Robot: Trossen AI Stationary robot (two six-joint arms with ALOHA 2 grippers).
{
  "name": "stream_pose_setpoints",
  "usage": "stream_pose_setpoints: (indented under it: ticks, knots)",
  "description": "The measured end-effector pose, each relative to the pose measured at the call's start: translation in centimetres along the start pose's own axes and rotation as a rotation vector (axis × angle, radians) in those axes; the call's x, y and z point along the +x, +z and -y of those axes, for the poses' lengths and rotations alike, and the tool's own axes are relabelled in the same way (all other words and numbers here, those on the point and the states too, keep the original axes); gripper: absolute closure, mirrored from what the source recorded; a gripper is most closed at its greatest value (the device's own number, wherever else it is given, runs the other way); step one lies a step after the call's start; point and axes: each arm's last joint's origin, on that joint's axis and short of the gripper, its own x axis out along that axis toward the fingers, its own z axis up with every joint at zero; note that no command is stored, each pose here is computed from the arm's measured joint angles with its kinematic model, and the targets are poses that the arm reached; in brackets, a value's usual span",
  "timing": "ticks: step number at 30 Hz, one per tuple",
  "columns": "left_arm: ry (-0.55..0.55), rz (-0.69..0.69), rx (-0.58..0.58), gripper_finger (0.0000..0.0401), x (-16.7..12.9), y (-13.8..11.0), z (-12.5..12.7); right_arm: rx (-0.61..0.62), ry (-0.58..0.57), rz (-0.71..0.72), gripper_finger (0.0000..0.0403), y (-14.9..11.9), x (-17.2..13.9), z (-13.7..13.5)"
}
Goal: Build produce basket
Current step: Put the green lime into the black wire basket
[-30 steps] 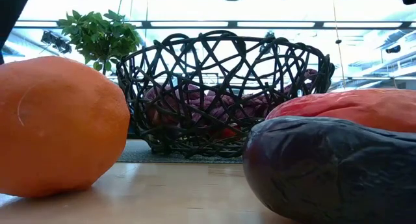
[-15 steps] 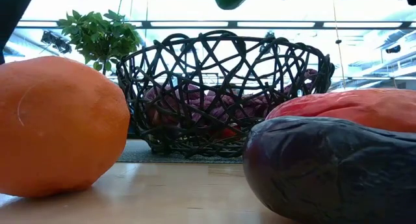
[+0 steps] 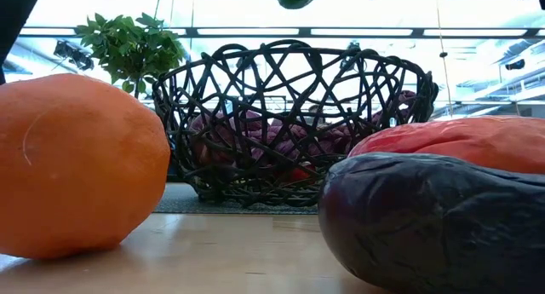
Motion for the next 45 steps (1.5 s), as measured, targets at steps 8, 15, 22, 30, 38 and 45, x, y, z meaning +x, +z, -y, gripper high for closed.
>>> stream_pose_setpoints:
  ticks: [8, 15, 22, 30, 38, 45]
  knots:
    - [-0.069, -0.004, -0.006, 0.0086, 0.0, 0.0, 0.3, -0.077, -0.002, -0.018, 0.0091, -0.1, 0.0, 0.0]
    - [-0.153, -0.013, 0.011, 0.0085, 0.0, 0.0, 0.4, -0.105, -0.001, -0.028, 0.0091, -0.1, 0.0, 0.0]
    - [-0.213, -0.069, 0.02, 0.0084, 1.1, -0.2, -0.4, -0.103, 0.014, 0.001, 0.0091, 0.0, 0.0, -0.1]
    - [-0.177, -0.031, -0.055, 0.0085, 1.2, 0.2, -1.1, -0.057, 0.147, 0.29, 0.0091, 1.0, -0.1, -1.6]
    - [-0.182, -0.014, -0.114, 0.0085, 1.1, 0.4, -0.9, 0.027, 0.161, 0.456, 0.0091, 3.8, 0.5, -2.2]
    - [-0.187, 0.014, -0.207, 0.0085, 1.1, 0.8, -0.9, -0.004, 0.138, 0.393, 0.0091, 4.9, 0.9, -2.2]
